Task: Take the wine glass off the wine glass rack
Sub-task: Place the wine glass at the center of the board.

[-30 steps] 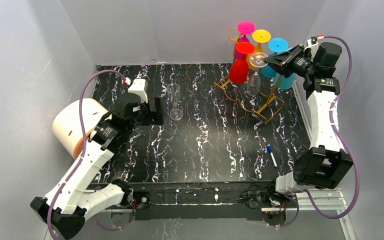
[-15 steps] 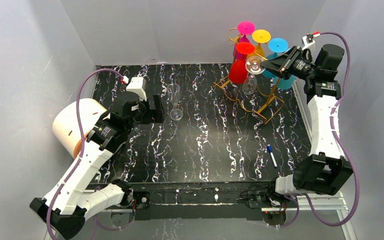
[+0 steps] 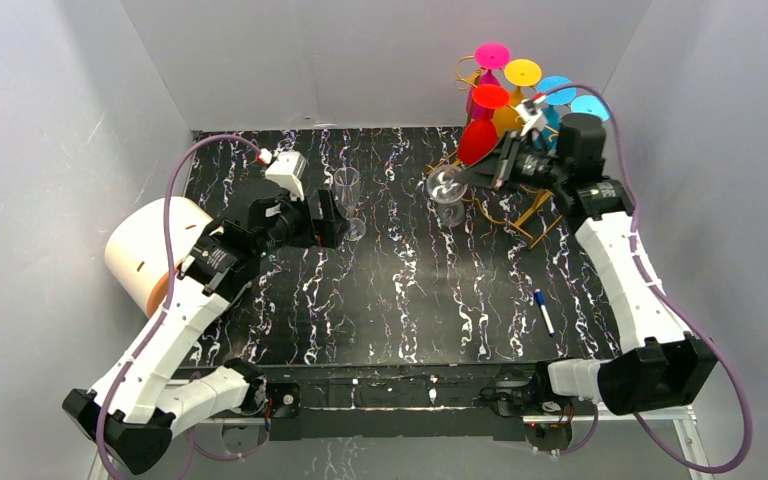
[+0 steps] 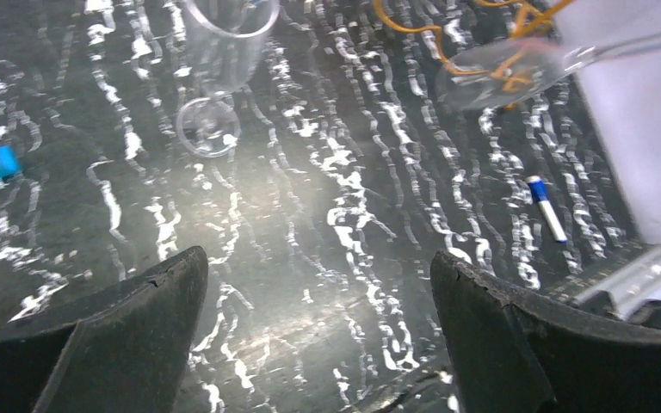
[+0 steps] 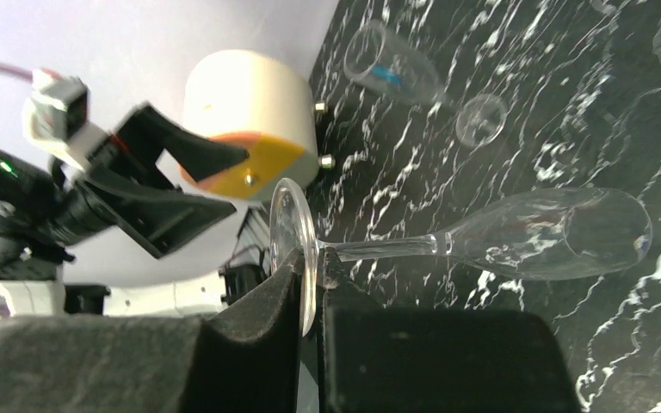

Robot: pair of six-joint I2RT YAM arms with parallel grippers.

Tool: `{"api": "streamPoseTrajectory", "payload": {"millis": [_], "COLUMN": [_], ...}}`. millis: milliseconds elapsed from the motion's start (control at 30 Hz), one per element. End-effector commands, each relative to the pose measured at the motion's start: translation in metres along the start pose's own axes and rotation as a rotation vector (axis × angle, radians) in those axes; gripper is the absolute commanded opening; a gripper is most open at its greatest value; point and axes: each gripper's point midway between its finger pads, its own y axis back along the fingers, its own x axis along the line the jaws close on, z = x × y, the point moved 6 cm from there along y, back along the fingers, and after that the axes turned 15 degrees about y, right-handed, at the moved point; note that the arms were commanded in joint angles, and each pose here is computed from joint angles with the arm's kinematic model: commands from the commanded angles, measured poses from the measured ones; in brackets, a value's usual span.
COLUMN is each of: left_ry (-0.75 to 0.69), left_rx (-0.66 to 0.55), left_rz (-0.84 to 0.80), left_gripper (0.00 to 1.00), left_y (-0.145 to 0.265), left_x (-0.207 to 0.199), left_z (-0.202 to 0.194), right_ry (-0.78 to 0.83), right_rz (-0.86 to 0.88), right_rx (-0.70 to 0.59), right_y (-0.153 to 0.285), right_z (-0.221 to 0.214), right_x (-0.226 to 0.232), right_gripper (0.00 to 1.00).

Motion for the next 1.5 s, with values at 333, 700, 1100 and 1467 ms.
{"api": "streamPoseTrajectory", "payload": {"millis": [333,700,1100,1467], "left_ry": [0.181,0.291,0.340,0.309], "left_rx": [0.179,0.219,0.248,0.286], "left_rz": [-0.582,-0.670,-0.686,-0.687], "left_gripper": [0.90,0.60,0.16,0.00], "left_y": [0.005,-0.003,-0.017,-0.021], "left_x": [-0.070,-0.080,-0.082,-0.081], "left_z": [-0.016,-0.026,-0.030,-0.037], "right_ry": [0.207,0.210,0.207,0.219], "right_rz": [0.158,0.291,0.406,0.467], "right_rx": [-0.001,0.030,0.073,0.132], "right_y": [-0.033,-0.050,-0.057,-0.055], "right_z": [-0.043,-0.058,-0.066,-0.078], "right_x": [0.059,0.076,0.082,0.087], "right_gripper": [0.01,0.01,0.01,0.02]}}
